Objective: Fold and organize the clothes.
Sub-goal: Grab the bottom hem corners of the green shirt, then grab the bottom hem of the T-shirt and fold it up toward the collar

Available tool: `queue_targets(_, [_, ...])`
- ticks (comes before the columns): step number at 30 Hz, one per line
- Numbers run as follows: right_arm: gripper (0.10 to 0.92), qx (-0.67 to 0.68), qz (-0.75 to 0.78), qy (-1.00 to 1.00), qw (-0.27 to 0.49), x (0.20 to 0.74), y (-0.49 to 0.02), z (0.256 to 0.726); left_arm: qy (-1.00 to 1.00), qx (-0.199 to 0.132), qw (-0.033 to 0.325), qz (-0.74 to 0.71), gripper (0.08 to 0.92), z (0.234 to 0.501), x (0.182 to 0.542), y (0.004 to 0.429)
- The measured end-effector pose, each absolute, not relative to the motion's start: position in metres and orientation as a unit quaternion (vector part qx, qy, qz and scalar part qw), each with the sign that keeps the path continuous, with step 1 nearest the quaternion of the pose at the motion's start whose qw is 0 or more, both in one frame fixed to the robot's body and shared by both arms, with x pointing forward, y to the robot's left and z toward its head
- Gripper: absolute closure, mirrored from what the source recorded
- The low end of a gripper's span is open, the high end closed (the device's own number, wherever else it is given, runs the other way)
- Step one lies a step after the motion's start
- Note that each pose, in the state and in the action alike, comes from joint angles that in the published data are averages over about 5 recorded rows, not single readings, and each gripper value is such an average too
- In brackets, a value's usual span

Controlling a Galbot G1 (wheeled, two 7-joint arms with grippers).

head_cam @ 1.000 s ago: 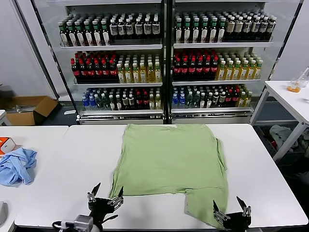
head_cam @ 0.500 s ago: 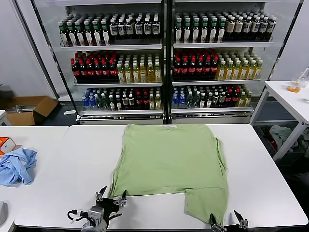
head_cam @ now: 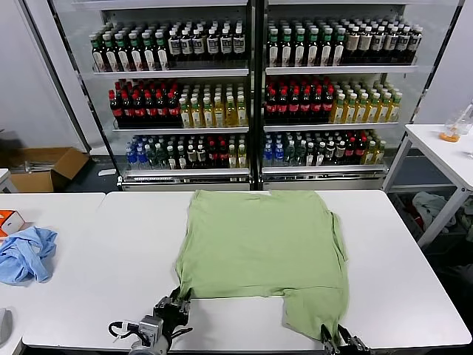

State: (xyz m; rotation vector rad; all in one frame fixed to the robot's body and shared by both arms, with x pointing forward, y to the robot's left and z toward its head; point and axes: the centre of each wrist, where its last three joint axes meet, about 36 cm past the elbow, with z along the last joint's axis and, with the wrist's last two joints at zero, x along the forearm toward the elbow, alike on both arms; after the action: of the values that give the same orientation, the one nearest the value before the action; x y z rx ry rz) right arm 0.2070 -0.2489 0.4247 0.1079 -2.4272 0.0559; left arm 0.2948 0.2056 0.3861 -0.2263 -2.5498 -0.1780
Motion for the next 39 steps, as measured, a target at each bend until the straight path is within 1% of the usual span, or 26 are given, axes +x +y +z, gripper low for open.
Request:
queue_targets(2, [0.862,0.045,0.017,-0.938,0.343,0.208,-0.251,0.427,-0.953,-0.087,0.284,-0.062,0.813,0.386,0.294,0.206])
queue_targets(4, [0.902,0.048,0.014,-0.941,0.336,0.209,-0.252,0.430,-0.954,-0.089,0.282,-0.057,0.868,0.387,0.293,0.207])
queue_targets(7, [0.918,0.052,0.011,-0.947,0.318,0.212,-0.256,0.438,-0.955,-0.092,0.279,-0.048,0.907,0.390,0.290,0.209])
queue_targets(12, [0.918,0.054,0.006,-0.960,0.274,0.219,-0.264,0.455,-0.959,-0.096,0.267,-0.032,0.913,0.399,0.285,0.213])
queue_targets(19, [0.918,0.050,0.006,-0.974,0.223,0.233,-0.278,0.474,-0.968,-0.096,0.232,-0.013,0.913,0.424,0.279,0.223])
queue_targets(24, [0.918,0.049,0.007,-0.979,0.199,0.245,-0.286,0.480,-0.973,-0.098,0.210,-0.007,0.913,0.438,0.281,0.230])
queue_targets(32, [0.918,0.048,0.012,-0.984,0.171,0.278,-0.299,0.480,-0.975,-0.109,0.194,-0.003,0.913,0.445,0.290,0.235])
queue_targets(39, [0.918,0.048,0.025,-0.987,0.151,0.320,-0.311,0.476,-0.975,-0.122,0.183,-0.012,0.913,0.439,0.311,0.237])
